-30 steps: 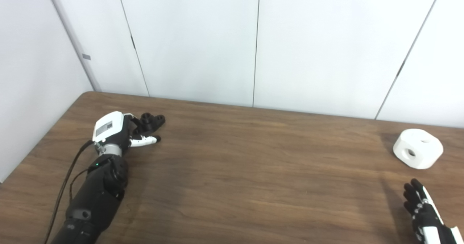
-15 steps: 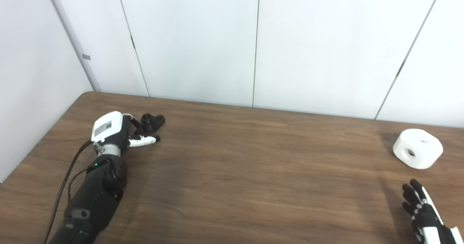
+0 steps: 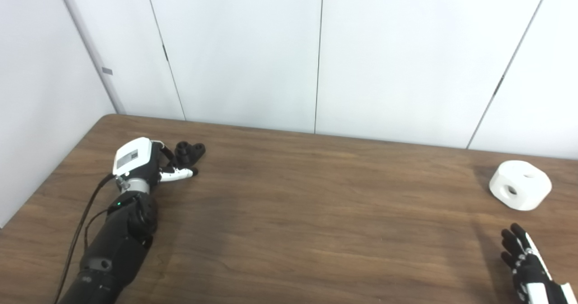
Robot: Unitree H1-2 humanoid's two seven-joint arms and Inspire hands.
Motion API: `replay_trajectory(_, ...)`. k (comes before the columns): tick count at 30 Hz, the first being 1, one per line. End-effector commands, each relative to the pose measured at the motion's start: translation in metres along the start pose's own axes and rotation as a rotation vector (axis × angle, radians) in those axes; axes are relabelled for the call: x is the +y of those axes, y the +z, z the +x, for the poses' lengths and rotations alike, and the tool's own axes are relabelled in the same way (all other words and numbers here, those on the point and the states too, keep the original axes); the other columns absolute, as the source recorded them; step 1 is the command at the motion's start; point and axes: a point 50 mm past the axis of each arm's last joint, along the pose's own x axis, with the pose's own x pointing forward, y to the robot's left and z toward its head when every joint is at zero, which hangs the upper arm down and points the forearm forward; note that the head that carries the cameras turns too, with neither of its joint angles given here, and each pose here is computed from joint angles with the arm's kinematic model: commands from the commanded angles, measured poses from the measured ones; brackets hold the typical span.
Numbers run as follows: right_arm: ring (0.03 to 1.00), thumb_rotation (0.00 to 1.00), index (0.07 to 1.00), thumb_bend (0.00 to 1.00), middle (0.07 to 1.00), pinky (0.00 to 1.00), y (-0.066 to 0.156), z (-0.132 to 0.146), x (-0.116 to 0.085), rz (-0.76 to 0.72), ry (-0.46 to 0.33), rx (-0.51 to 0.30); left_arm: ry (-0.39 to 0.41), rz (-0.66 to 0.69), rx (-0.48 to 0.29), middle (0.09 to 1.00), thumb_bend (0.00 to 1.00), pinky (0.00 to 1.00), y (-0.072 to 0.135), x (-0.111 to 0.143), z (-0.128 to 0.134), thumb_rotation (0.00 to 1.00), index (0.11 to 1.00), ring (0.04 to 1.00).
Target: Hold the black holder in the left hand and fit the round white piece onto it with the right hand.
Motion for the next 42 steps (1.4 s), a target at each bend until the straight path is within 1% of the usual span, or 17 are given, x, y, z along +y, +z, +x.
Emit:
replay_trajectory(1, 0.965, 0.97, 0.958, 0.64, 0.947, 0.97, -0.008, -0.012, 0.003, 0.005, -0.01, 0.034, 0.096, 0.004, -0.02, 0.811, 0.77, 0.98, 0.009, 0.028, 0.013, 0.3, 0.595, 0.916)
replay_trajectory(10, 0.958, 0.96, 0.951, 0.64, 0.94, 0.94, -0.008, -0.012, 0.003, 0.01, -0.012, 0.031, 0.092, 0.003, -0.008, 0.813, 0.75, 0.98, 0.01, 0.025, 0.011, 0.25, 0.573, 0.916)
replay_trajectory(12, 0.957, 0.96, 0.952, 0.64, 0.94, 0.94, -0.008, -0.012, 0.002, 0.004, -0.012, 0.032, 0.093, -0.005, -0.007, 0.814, 0.75, 0.98, 0.01, 0.025, 0.011, 0.24, 0.556, 0.918)
replay_trajectory(13, 0.96, 0.96, 0.955, 0.64, 0.943, 0.94, -0.008, -0.012, 0.002, 0.001, -0.011, 0.032, 0.093, -0.007, -0.008, 0.815, 0.6, 0.98, 0.01, 0.025, 0.011, 0.13, 0.511, 0.92)
replay_trajectory(14, 0.961, 0.96, 0.956, 0.64, 0.944, 0.94, -0.008, -0.012, 0.002, 0.0, -0.01, 0.032, 0.093, -0.008, -0.009, 0.814, 0.54, 0.98, 0.01, 0.024, 0.012, 0.1, 0.495, 0.919)
replay_trajectory(16, 0.96, 0.96, 0.957, 0.63, 0.943, 0.95, -0.008, -0.012, 0.002, -0.002, -0.008, 0.03, 0.095, -0.016, -0.015, 0.809, 0.53, 0.98, 0.009, 0.024, 0.012, 0.08, 0.49, 0.917)
replay_trajectory(18, 0.957, 0.96, 0.952, 0.63, 0.938, 0.94, -0.008, -0.012, 0.002, -0.003, -0.01, 0.024, 0.101, -0.034, -0.021, 0.8, 0.52, 0.98, 0.009, 0.022, 0.012, 0.07, 0.486, 0.913)
replay_trajectory(21, 0.961, 0.96, 0.948, 0.63, 0.935, 0.97, -0.008, -0.012, 0.002, -0.004, -0.012, 0.022, 0.111, -0.054, -0.029, 0.782, 0.52, 0.97, 0.009, 0.021, 0.01, 0.06, 0.483, 0.9)
replay_trajectory(24, 0.961, 0.96, 0.945, 0.62, 0.935, 0.96, -0.008, -0.012, 0.002, -0.004, -0.008, 0.017, 0.108, -0.069, -0.033, 0.768, 0.52, 0.96, 0.009, 0.021, 0.009, 0.06, 0.483, 0.893)
replay_trajectory(27, 0.961, 0.96, 0.948, 0.64, 0.936, 0.96, -0.008, -0.013, 0.002, 0.0, -0.01, 0.028, 0.107, -0.077, -0.039, 0.762, 0.52, 0.95, 0.008, 0.021, 0.008, 0.05, 0.483, 0.887)
replay_trajectory(32, 0.958, 0.96, 0.95, 0.64, 0.936, 0.95, -0.007, -0.013, 0.003, -0.013, -0.011, 0.024, 0.105, -0.088, -0.044, 0.755, 0.52, 0.94, 0.008, 0.02, 0.007, 0.05, 0.484, 0.877)
replay_trajectory(38, 0.96, 0.96, 0.944, 0.64, 0.933, 0.99, -0.007, -0.013, 0.004, -0.008, -0.009, 0.024, 0.104, -0.106, -0.057, 0.748, 0.52, 0.92, 0.007, 0.017, 0.004, 0.05, 0.485, 0.87)
replay_trajectory(42, 0.961, 0.97, 0.947, 0.65, 0.933, 0.98, -0.006, -0.013, 0.005, -0.014, -0.008, 0.021, 0.098, -0.129, -0.077, 0.754, 0.52, 0.92, 0.007, 0.017, 0.0, 0.05, 0.485, 0.877)
